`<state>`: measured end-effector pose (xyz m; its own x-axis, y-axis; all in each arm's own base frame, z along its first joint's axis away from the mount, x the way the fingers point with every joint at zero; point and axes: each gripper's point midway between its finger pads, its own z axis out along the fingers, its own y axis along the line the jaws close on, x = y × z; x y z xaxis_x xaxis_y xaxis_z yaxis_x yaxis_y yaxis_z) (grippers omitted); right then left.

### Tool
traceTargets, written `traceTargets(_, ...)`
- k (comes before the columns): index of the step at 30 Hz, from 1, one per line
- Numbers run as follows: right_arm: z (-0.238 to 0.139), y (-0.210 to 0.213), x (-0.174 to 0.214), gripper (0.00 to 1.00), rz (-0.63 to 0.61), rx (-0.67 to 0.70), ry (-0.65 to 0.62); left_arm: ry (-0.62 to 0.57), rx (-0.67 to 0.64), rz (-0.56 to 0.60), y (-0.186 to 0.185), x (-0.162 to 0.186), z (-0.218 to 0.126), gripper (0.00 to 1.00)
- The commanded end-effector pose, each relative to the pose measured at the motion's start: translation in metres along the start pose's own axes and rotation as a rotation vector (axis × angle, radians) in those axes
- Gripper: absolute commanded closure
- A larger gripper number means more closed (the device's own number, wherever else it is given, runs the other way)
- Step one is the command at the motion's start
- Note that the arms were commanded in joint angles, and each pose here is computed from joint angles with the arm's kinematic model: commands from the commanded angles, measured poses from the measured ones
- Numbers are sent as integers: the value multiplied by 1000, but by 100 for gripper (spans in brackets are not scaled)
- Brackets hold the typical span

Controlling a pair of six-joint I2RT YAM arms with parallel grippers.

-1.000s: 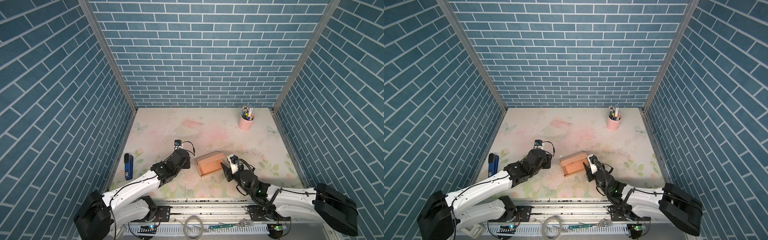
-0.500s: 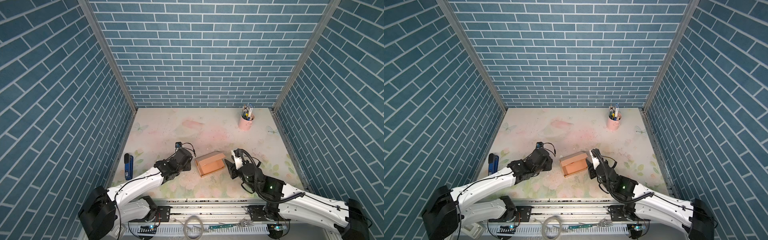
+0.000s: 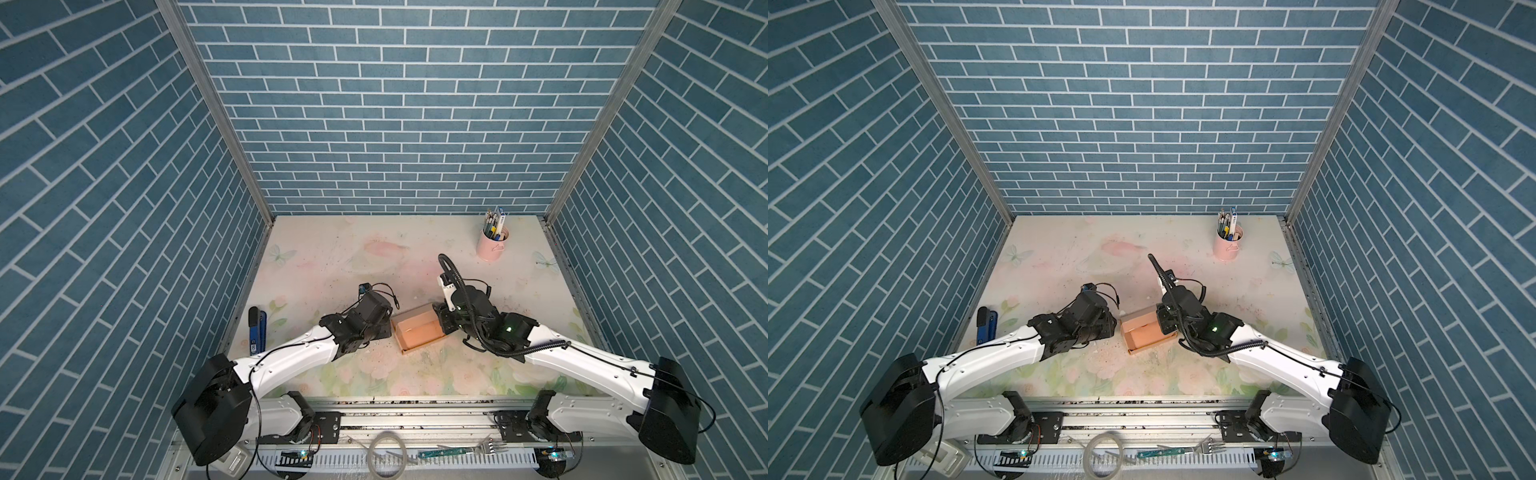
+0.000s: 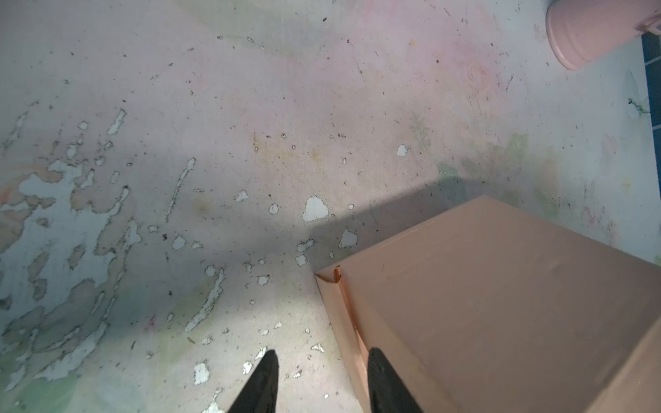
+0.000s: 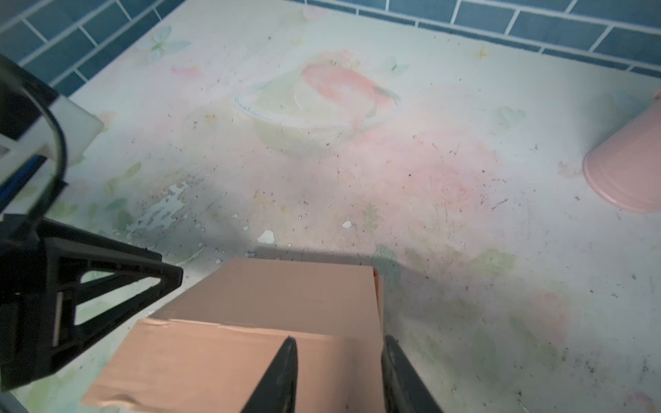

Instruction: Fold the paper box

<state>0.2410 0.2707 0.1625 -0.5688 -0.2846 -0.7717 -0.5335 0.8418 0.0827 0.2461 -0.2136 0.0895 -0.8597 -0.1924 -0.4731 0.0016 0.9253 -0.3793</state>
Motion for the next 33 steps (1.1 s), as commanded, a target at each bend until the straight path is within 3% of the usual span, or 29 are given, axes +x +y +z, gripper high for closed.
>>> traceTargets(1,7,2,13,61,15,-12,43,-9,16,-12,-5,-5,0,57)
traceTargets(12,16,-6,59,64,54,-6,120,9,-8,1,-4,-4,7,56)
traceTargets(21,10,-9,41,64,71,-9,74,35,-7,-23,-1,5,11,56)
traceTargets(33,4,-70,34,64,282,63,44,70,-67,-39,11,16,21,64)
